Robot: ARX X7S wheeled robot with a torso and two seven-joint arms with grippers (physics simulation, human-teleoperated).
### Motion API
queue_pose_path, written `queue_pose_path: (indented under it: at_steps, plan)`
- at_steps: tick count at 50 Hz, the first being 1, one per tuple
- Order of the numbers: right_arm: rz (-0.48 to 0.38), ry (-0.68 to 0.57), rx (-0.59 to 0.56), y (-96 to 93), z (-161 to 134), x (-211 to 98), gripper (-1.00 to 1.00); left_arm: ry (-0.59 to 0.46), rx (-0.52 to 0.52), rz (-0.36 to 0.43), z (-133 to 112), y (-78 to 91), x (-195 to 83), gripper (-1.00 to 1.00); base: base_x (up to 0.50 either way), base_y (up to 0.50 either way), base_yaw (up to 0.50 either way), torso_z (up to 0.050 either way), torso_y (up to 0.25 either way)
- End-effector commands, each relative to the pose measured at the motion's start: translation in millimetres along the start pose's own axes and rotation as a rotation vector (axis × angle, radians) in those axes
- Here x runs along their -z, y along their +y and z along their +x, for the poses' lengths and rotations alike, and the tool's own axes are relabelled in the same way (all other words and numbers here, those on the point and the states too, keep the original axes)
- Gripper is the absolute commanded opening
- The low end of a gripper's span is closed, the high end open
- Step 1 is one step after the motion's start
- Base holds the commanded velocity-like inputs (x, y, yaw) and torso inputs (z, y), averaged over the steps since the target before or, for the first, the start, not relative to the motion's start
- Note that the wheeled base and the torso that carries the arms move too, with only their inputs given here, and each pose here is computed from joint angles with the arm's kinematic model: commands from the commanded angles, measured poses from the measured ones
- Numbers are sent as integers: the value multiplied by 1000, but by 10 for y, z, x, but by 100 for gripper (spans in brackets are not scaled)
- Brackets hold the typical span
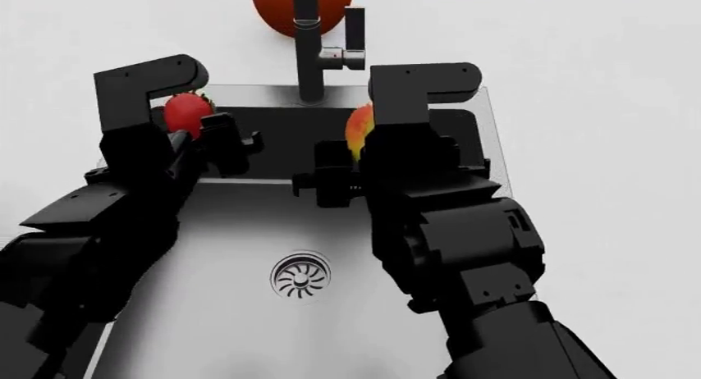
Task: There is a mixed pile of frozen fruits and vegetables on the counter. Locate all the frozen vegetables and place the items in a bowl on the counter. Take all the frozen fruits and defrost them in a running sink.
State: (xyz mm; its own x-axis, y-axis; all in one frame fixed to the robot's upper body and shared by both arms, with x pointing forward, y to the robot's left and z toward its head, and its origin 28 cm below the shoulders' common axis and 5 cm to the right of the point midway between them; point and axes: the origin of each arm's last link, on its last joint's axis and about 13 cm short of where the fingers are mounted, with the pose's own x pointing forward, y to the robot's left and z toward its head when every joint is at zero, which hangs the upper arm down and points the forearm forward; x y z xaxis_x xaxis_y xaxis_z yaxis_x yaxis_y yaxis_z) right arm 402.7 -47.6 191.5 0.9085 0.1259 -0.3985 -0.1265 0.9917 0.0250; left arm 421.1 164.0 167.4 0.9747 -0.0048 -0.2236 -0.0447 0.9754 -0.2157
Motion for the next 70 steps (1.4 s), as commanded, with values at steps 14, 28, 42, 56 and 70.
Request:
queue_pose_path:
  at_steps: [14,28,42,56,70]
  plan:
    - [9,60,-19,8,26,66,-100,151,38,-18,-36,-53,95,-100,0,0,0,0,0]
    - [-13,163,-24,51,30,130,-100,125,37,-17,-116,-21,-27,-100,0,0,0,0,0]
    - [-31,262,23,118,47,197,-100,10,37,-14,-264,-40,-252,-100,0,0,0,0,0]
    - [-17,302,34,111,75,304,-100,12,50,-7,-277,-86,-240,-100,0,0,0,0,0]
    - [-33,332,45,116,88,424,-100,11,52,-9,-278,-83,-238,-100,0,0,0,0,1]
